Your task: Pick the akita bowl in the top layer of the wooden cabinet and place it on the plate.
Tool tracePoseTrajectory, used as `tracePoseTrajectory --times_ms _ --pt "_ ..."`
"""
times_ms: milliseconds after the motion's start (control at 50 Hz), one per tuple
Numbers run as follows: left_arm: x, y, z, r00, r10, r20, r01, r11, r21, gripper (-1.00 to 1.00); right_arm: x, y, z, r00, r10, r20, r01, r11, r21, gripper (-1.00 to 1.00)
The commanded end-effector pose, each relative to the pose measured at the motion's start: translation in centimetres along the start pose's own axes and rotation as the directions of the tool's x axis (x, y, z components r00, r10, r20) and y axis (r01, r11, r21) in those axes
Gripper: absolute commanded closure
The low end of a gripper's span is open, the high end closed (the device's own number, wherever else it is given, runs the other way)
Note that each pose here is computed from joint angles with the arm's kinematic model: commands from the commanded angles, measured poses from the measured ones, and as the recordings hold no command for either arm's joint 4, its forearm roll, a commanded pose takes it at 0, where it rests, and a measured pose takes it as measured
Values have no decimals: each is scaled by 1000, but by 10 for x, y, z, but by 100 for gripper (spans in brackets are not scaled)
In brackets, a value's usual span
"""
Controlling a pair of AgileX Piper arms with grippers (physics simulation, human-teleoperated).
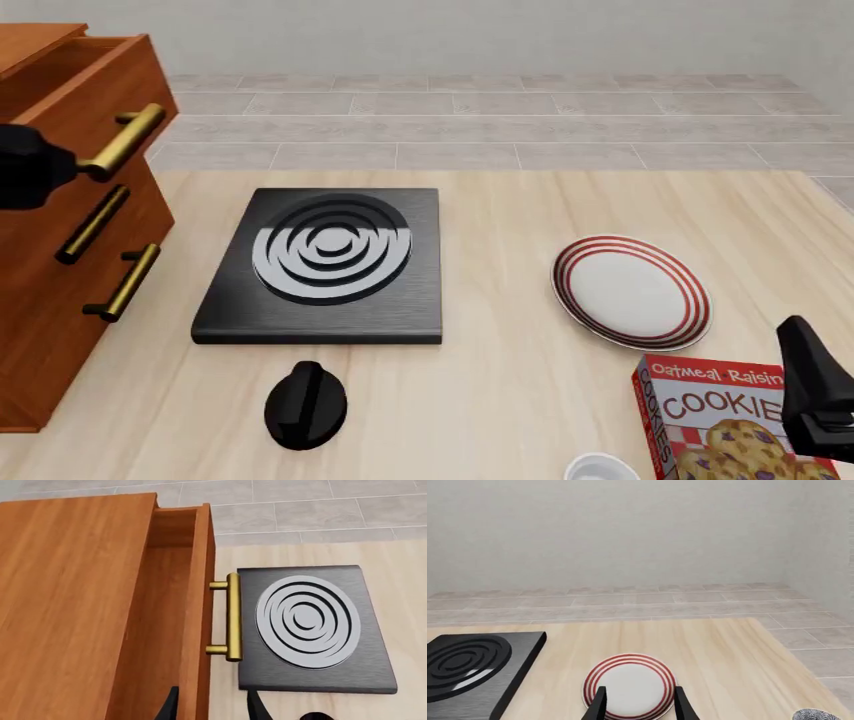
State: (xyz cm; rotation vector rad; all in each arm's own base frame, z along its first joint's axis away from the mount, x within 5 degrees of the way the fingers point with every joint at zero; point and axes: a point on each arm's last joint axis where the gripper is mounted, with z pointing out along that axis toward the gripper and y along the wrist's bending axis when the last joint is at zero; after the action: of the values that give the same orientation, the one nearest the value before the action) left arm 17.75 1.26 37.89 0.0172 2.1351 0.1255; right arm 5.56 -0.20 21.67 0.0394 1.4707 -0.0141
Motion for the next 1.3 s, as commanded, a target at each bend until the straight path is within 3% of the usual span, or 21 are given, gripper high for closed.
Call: tracePoseTrajectory --times_ms 20,660,1300 --pt "13 -17 27 993 -10 -120 22 995 93 -100 0 0 0 1000 0 0 0 1000 0 -100" --pt "17 -29 37 983 -56 -173 79 989 127 -100 0 0 0 1000 1 2 -1 1000 3 -100" --pt "10 -44 40 983 -46 -177 78 981 178 -100 -1 0 0 1000 3 4 -3 1000 8 -100"
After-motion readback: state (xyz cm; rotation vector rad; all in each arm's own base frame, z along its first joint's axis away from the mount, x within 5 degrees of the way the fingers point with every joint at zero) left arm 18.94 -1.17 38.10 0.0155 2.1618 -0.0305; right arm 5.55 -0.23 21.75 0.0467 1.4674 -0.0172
